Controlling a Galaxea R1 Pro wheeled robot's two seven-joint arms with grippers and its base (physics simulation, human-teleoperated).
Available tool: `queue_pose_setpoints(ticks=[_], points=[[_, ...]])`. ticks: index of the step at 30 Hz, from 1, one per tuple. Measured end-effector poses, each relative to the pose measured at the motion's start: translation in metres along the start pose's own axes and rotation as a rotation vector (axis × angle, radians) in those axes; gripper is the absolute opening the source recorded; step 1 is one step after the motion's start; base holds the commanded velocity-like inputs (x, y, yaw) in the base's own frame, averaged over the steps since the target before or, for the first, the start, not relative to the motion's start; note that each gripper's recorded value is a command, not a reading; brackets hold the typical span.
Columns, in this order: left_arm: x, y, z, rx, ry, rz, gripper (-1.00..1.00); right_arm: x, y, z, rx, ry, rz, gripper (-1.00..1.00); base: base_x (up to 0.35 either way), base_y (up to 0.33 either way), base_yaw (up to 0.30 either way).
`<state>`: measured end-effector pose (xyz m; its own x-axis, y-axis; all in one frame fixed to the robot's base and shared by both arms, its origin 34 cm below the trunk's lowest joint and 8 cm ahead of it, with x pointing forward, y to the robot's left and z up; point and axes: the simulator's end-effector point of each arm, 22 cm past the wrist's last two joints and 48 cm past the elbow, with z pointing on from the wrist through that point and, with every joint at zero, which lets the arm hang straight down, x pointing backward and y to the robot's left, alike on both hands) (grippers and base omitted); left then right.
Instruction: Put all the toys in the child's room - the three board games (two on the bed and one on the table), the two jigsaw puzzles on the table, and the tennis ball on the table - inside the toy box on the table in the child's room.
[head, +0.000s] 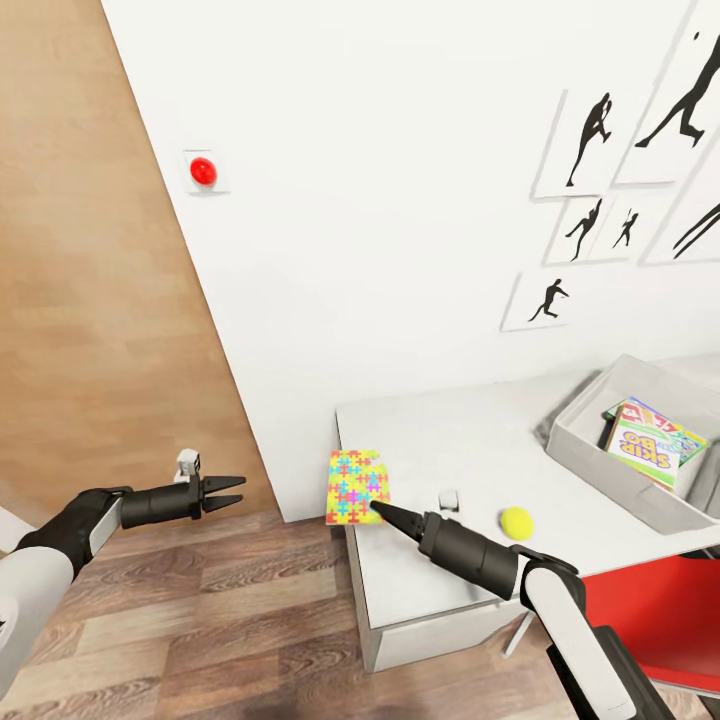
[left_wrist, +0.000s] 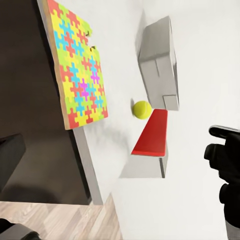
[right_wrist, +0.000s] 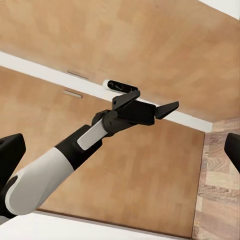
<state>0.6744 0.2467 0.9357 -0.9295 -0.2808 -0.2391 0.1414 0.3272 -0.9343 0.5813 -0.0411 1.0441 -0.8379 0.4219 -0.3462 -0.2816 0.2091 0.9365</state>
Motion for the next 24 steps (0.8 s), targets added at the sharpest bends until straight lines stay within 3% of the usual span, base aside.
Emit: queue_pose_setpoints(ticks=[3, 7, 12, 21, 24], points=[[0.0, 0.0, 0.0, 0.0, 0.001, -0.004, 1.0, -0.003, 0.003, -0.001, -0.014, -0.013, -0.006, 1.0, 0.0, 0.0, 0.0], [0.0, 0.0, 0.0, 0.001, 0.0, -0.006, 1.0, -0.007, 0.031, -0.006, -0.145, -0.02, -0.011, 1.0, 0.0, 0.0, 0.0], [-0.004, -0.001, -0.001, 0.009, -0.016, -0.008, 1.0, -0.006, 0.048, -0.015, -0.23, 0.005, 0.005, 1.0, 0.0, 0.0, 0.0], [-0.013, 0.003, -0.001, 0.02, -0.047, -0.008, 1.0, -0.015, 0.049, -0.025, -0.277, 0.004, 0.039, 1.0, 0.0, 0.0, 0.0], [-0.014, 0.004, 0.0, 0.022, -0.048, -0.008, 1.0, -0.016, 0.058, -0.028, -0.329, 0.002, 0.043, 1.0, 0.0, 0.0, 0.0]])
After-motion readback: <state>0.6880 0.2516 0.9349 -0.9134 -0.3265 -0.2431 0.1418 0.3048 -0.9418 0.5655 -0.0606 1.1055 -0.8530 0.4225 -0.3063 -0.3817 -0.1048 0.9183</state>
